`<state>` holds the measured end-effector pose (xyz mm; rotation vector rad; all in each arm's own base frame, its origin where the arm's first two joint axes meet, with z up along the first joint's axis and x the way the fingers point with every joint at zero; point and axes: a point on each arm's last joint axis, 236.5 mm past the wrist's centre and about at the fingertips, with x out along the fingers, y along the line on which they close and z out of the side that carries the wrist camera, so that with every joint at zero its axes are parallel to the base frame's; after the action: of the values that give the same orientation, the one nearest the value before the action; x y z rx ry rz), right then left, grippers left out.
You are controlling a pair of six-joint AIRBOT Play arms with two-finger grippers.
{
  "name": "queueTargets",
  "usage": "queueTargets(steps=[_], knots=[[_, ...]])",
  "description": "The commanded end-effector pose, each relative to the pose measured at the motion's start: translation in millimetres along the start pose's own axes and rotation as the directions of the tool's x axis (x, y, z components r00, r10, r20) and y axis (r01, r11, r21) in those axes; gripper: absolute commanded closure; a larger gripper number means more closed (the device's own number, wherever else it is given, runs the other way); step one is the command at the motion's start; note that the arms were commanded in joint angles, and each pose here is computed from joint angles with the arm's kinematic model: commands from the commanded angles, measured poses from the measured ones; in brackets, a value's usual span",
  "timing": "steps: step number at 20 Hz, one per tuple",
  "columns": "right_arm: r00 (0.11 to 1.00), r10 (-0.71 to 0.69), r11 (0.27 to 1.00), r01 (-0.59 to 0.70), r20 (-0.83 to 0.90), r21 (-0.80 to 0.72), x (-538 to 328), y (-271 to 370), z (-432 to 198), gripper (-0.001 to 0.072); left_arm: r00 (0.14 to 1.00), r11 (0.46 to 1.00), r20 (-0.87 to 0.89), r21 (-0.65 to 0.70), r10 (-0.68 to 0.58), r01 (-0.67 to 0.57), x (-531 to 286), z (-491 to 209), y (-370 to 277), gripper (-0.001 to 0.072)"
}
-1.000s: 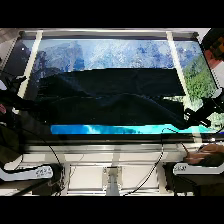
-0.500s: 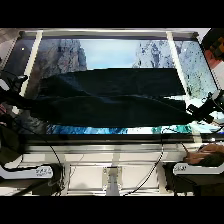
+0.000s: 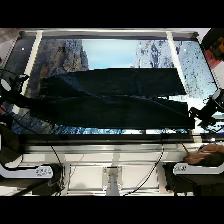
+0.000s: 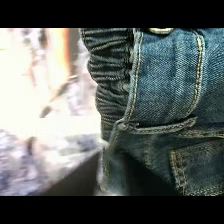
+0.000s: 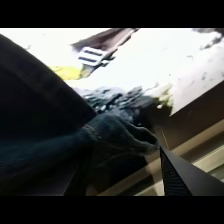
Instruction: Fold the clothes and pants, and hang the long-sleeved shirts on hangers.
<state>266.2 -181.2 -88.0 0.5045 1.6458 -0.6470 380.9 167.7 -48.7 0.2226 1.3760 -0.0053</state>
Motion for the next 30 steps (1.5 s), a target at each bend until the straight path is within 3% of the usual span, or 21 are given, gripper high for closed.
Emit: queueTargets(steps=[1,2,6,9,10,11,14,16,18,20,22,24,26,27,30], knots=[[0.993,0.097,0.995,-0.098,0.073,0.018,-30.1,21.3,23.6,0.0231,0.999,1.0,0.037,-0.002,0.019,-0.019,0.1,8.7,4.6,0.0197],[0.984,0.134,0.991,-0.134,0.117,-0.003,-44.9,29.1,36.0,0.0231,0.998,1.0,0.057,-0.002,0.031,-0.031,-0.8,13.7,7.5,0.0167],[0.905,0.301,0.951,-0.307,0.3,-0.031,-107.0,64.6,82.3,0.0238,0.988,0.997,0.135,-0.03,0.079,-0.076,-15.5,33.6,19.0,0.0166],[0.871,0.344,0.937,-0.342,0.351,-0.07,-115.4,75.5,98.4,0.0238,0.976,0.991,0.172,-0.024,0.131,-0.129,-38.5,40.8,31.5,0.0166],[0.875,0.356,0.934,-0.342,0.329,-0.103,-107.8,80.2,98.1,0.0239,0.972,0.989,0.189,-0.062,0.142,-0.132,-47.1,43.7,33.6,0.0176],[0.879,0.368,0.93,-0.35,0.303,-0.113,-99.0,84.6,97.5,0.0247,0.966,0.983,0.209,-0.136,0.152,-0.125,-56.3,47.2,35.5,0.0239],[0.875,0.43,0.903,-0.418,0.221,-0.102,-69.2,90.9,99.9,0.0275,0.937,0.965,0.337,-0.263,0.096,-0.005,-93.0,69.9,19.7,0.0247],[0.853,0.504,0.864,-0.496,0.135,-0.085,-50.2,92.7,94.4,0.0275,0.88,0.94,0.475,-0.294,-0.013,0.173,-129.3,92.9,-10.7,0.0289],[0.842,0.536,0.843,-0.531,0.063,-0.085,-33.3,86.3,87.9,0.0275,0.737,0.879,0.641,-0.204,-0.212,0.431,-179.3,124.3,-61.9,0.029],[0.846,0.532,0.842,-0.525,0.04,-0.124,-23.6,79.2,86.3,0.0275,0.516,0.748,0.753,-0.047,-0.41,0.662,-237.7,147.4,-110.1,0.0289],[0.85,0.526,0.841,-0.515,0.031,-0.162,-17.2,76.2,86.7,0.0277,0.332,0.607,0.791,0.062,-0.514,0.792,-280.6,157.3,-135.9,0.0289],[0.849,0.528,0.837,-0.518,0.011,-0.174,-8.0,75.3,85.8,0.0288,0.261,0.541,0.789,0.105,-0.556,0.835,-297.7,157.3,-146.7,0.0289],[0.845,0.534,0.827,-0.531,-0.04,-0.187,1.2,78.5,77.6,0.0307,0.259,0.531,0.774,0.116,-0.578,0.839,-298.0,153.8,-151.8,0.0289],[0.835,0.547,0.814,-0.547,-0.061,-0.195,2.6,82.2,73.8,0.035,0.258,0.53,0.772,0.118,-0.58,0.84,-298.2,153.4,-152.4,0.0289],[0.824,0.564,0.804,-0.563,-0.054,-0.19,-0.9,86.3,76.5,0.0688,0.257,0.53,0.772,0.118,-0.581,0.84,-298.4,153.4,-152.4,0.0305]])
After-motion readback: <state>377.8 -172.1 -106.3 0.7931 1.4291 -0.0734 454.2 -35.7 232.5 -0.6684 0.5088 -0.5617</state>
